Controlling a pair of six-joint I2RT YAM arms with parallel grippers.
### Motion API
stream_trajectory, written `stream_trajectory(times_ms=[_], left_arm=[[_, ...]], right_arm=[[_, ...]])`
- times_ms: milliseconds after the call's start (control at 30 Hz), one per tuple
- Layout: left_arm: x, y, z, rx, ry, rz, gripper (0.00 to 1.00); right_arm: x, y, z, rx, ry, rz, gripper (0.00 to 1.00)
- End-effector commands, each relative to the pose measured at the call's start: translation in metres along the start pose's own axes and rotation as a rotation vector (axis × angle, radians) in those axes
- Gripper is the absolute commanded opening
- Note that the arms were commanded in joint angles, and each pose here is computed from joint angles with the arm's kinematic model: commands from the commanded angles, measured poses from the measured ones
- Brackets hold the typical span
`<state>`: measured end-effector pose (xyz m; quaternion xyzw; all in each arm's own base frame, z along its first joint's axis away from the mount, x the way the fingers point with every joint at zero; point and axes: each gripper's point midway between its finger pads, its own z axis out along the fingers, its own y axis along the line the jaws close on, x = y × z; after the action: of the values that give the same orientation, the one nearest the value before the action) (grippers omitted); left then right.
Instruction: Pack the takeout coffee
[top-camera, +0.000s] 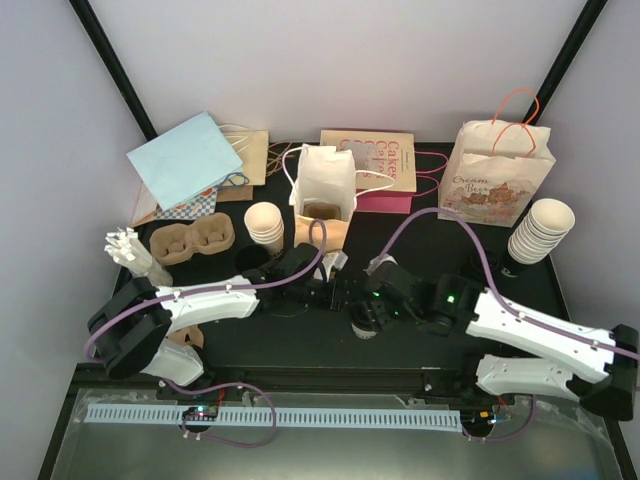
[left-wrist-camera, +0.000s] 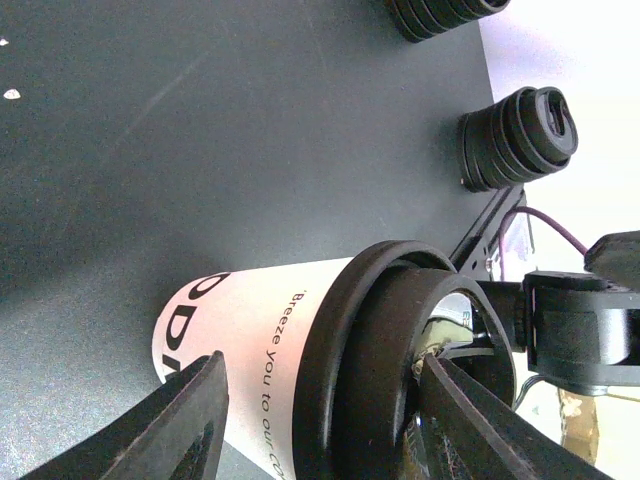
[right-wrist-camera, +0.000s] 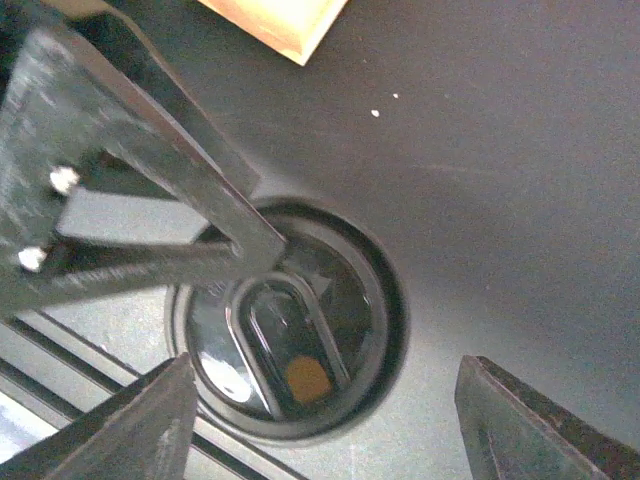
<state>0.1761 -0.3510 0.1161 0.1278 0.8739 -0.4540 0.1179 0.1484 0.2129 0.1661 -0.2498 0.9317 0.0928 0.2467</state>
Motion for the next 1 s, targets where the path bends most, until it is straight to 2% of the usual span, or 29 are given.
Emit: stream_trajectory(times_ms=[0,267,400,433,567,967], left_arm=[[0.005,0.006,0.003,-0.059,0.025,0.011,0.54],[0.006,0.006,0.004,-0.067,0.031,0.018,0.53],[0.006,0.007,0.004,-0.076,0.027,0.018,0.52],[0.006,0.007,0.004,-0.076,0.027,0.019,0.52],[0.007,0.008,0.004,-0.079,0.030,0.018,0.51],[0.007,0.008,0.006,-0.079,0.037,0.019,0.50]], right_arm=[[0.017,-0.009,-0.003,-0.058,-0.004,0.161,0.70],[0.033,-0.025,-0.001,-0.159,-0.021,0.340,0.50],[0.033,-0.020,0.002,-0.219,-0.036,0.396,0.25],[0.033,-0.019,0.003,-0.228,-0.037,0.404,0.22],[0.034,-0.020,0.011,-0.217,-0.021,0.413,0.18],[0.042,-0.027,0.026,-0.189,0.021,0.429,0.13]])
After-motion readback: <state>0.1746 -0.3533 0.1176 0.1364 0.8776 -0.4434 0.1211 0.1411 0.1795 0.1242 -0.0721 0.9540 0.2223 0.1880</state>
